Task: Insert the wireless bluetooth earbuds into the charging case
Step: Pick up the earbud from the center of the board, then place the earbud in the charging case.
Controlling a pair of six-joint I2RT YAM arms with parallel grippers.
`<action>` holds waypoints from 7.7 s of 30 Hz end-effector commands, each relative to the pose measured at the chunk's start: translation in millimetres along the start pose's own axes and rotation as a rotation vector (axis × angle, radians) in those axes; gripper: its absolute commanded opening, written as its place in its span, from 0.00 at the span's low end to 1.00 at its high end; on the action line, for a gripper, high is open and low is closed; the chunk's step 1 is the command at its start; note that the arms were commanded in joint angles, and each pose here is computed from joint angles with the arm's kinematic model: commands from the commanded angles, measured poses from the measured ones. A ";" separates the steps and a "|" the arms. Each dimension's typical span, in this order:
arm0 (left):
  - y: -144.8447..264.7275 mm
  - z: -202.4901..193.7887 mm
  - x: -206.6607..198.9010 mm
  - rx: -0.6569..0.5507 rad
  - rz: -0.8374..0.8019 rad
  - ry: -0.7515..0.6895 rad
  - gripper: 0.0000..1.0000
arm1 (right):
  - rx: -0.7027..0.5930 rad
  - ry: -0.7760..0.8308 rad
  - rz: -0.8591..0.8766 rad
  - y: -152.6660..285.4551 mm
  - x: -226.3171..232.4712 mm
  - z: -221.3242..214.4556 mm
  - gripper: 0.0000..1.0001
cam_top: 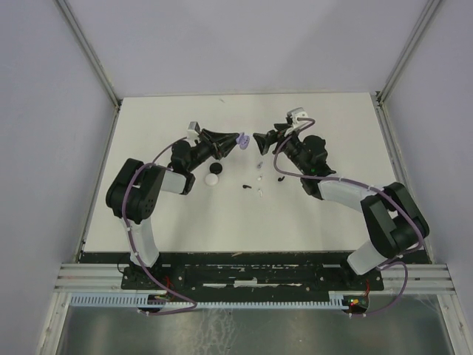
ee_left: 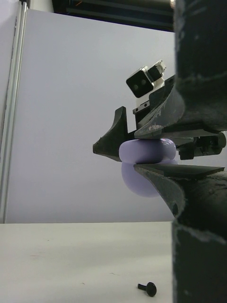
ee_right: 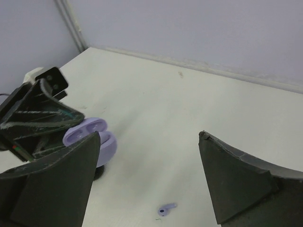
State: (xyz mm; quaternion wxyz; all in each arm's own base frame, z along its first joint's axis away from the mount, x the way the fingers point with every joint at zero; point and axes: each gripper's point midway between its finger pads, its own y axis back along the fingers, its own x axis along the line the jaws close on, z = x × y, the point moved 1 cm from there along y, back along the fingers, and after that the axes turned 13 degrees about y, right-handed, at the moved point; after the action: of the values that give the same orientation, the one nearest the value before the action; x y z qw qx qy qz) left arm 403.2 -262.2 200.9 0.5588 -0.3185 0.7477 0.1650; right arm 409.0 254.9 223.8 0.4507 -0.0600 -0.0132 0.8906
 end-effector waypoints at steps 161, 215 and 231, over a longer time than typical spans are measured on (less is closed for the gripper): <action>44.2 27.8 -15.5 -0.065 -0.040 -0.067 0.03 | 1.240 -0.145 -0.140 -16.9 -20.6 -192.6 0.46; 25.0 24.8 -10.0 -0.057 0.001 -0.058 0.03 | 0.188 0.064 0.001 -42.5 -17.4 1.3 0.01; 2.5 13.0 10.5 -0.039 0.075 -0.019 0.03 | -0.387 0.245 0.221 -3.0 36.5 51.3 0.02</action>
State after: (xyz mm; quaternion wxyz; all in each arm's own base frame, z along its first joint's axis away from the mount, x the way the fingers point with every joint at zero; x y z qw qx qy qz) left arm 404.7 -250.2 186.8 0.5376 -0.3032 0.7614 0.1984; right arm 404.6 279.9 221.4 0.3679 -0.1579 -0.0299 0.9159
